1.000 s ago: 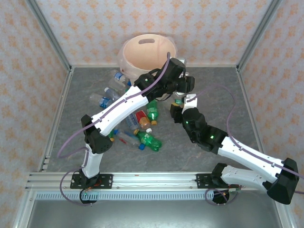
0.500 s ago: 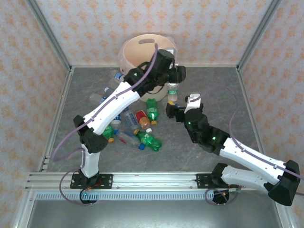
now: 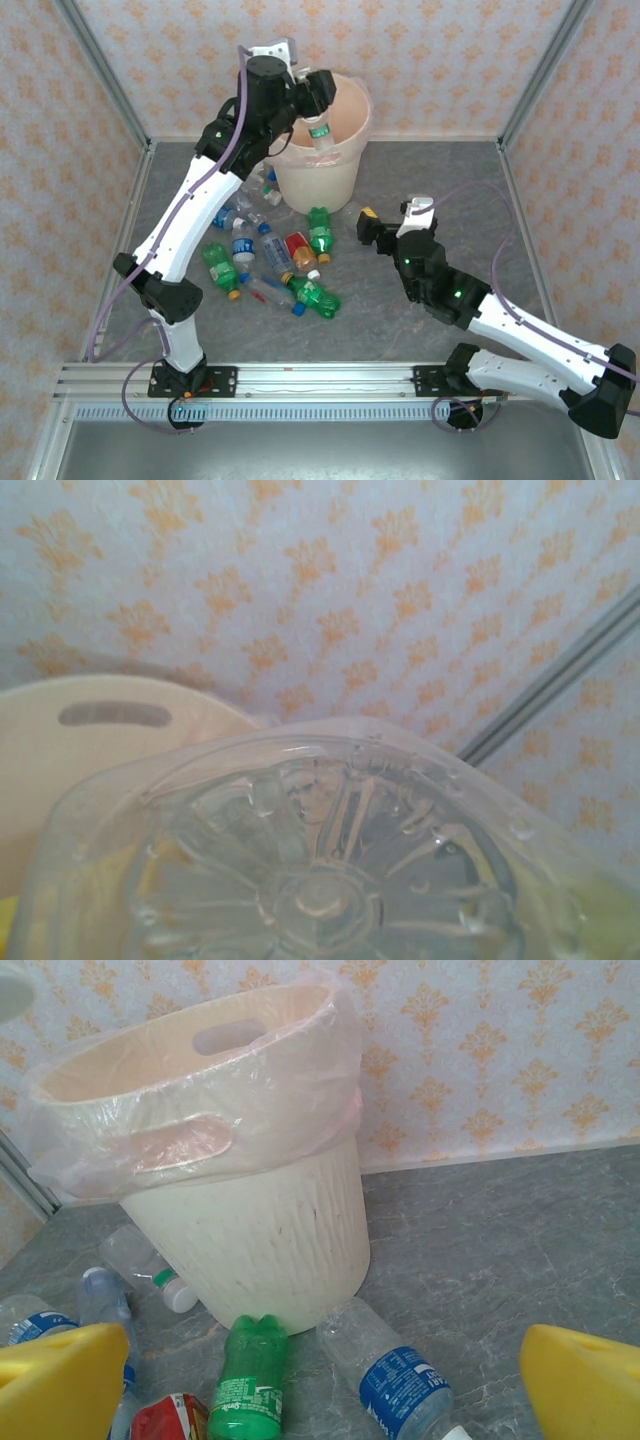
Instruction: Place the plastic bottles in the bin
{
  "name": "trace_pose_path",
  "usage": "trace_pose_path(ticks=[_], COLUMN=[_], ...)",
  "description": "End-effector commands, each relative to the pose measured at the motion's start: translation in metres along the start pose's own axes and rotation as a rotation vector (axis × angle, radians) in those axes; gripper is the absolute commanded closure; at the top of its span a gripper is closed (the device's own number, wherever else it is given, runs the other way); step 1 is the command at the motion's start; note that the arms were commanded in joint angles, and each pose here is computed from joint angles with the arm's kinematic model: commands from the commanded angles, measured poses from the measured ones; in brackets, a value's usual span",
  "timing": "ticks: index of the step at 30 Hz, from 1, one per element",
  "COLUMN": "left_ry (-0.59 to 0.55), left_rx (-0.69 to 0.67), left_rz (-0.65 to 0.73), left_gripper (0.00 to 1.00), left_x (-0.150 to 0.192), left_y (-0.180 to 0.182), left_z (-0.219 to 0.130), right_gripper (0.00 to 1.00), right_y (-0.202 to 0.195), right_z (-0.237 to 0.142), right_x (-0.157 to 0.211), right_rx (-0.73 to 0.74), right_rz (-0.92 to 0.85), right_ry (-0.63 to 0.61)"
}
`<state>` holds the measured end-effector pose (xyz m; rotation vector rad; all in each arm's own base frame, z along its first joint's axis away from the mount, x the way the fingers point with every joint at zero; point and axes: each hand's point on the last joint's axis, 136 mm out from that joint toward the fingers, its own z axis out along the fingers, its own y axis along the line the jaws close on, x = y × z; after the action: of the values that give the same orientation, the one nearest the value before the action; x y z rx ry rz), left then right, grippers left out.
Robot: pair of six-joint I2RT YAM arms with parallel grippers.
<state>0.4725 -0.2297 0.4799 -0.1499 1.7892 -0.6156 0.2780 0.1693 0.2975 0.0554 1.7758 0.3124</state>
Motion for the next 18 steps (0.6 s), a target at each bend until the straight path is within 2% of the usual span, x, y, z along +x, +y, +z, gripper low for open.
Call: trace_pose_path(ticks=[1, 10, 14, 15, 18], left_ry=[-0.159, -0.244, -0.230, -0.199, -0.172], left_rx=[0.007, -0.046, -0.047, -0.067, -0.075], left_rz=[-0.005, -0.006, -0.017, -0.011, -0.005], left_gripper=[0.38, 0.37, 0.37, 0.36, 0.33], left_x=[-0.044, -0.056, -0.052, -0.039, -0.031], left_y=[0.004, 0.034, 0.042, 0.049, 0.053], left_z=[-0.011, 0.023, 0.035, 0.051, 0.058], right_gripper=[0.00, 0.00, 0.00, 0.00, 0.00], right_y=[-0.006, -0.006, -0.007, -0.007, -0.012], right_z=[-0.004, -0.006, -0.005, -0.005, 0.000], right_x=[-0.004, 0.004, 0.008, 0.010, 0.021], right_rx=[0.022, -0.003, 0.004, 0.005, 0.035], right_rz=[0.028, 0.061, 0.067, 0.065, 0.056], right_ry=[-0.016, 0.010, 0.017, 0.020, 0.045])
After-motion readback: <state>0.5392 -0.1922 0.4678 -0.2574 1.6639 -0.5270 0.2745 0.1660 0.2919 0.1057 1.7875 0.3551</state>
